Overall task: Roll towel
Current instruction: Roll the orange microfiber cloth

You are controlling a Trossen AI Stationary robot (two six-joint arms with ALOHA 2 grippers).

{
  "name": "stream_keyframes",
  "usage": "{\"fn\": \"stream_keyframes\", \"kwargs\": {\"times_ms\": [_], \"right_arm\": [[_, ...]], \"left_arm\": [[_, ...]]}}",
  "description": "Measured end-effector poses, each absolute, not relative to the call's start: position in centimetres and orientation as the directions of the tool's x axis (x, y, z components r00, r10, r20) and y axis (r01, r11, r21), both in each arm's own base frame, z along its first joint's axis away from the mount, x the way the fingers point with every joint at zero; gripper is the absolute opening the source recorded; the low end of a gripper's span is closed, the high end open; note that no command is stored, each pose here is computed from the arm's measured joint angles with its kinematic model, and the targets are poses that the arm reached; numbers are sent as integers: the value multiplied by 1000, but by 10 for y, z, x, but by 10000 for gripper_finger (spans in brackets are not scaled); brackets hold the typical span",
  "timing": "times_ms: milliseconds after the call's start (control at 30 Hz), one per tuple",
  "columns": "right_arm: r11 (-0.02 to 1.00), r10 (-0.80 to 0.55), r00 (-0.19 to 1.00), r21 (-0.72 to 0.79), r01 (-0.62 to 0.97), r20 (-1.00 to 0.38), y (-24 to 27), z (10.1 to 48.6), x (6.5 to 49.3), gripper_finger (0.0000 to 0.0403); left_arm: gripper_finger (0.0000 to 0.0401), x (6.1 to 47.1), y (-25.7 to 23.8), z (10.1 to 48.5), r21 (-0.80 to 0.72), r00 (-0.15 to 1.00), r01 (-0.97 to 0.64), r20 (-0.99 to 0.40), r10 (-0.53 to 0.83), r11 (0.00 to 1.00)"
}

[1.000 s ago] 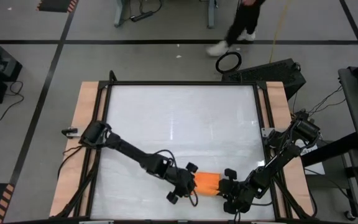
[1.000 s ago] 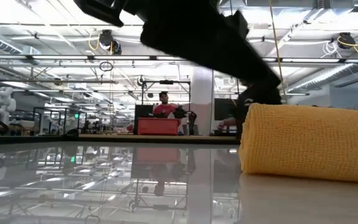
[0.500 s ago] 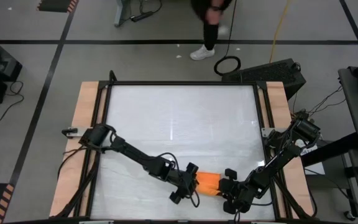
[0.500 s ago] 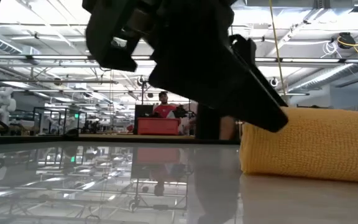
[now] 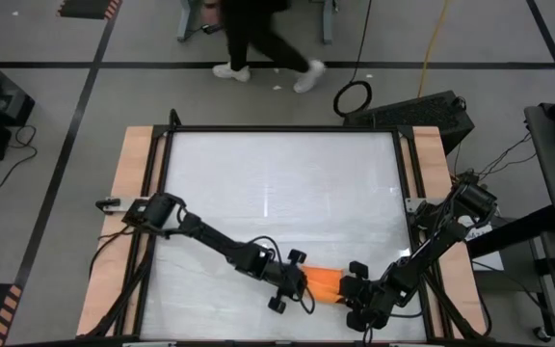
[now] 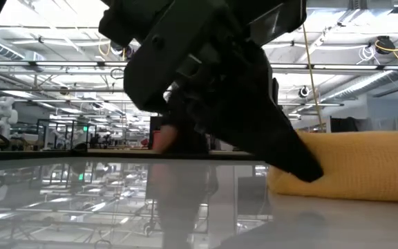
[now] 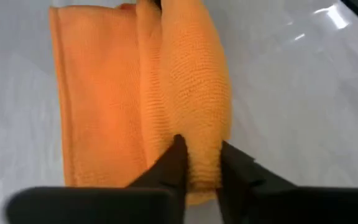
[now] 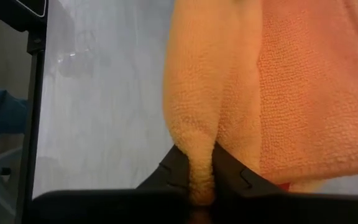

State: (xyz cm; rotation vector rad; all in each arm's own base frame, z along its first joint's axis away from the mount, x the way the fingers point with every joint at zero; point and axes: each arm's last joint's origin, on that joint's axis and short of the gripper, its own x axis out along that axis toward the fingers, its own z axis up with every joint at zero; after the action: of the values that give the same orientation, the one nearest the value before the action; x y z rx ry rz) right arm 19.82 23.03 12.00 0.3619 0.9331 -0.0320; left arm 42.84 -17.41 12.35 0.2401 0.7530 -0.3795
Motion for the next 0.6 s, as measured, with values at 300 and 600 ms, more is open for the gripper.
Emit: {"fn": "stream_keyframes", "kwargs": {"times_ms": [300,600], "right_arm": [[921,169,598,341,187,-783,229,131,196,81],[935,153,619,315,160,-770,222,151,191,146]], "left_arm": [[20,439,-147,125,-199,618,360,-681,-393,911],[18,447,-111,124,-485,547,254,-642,-538,837]]}}
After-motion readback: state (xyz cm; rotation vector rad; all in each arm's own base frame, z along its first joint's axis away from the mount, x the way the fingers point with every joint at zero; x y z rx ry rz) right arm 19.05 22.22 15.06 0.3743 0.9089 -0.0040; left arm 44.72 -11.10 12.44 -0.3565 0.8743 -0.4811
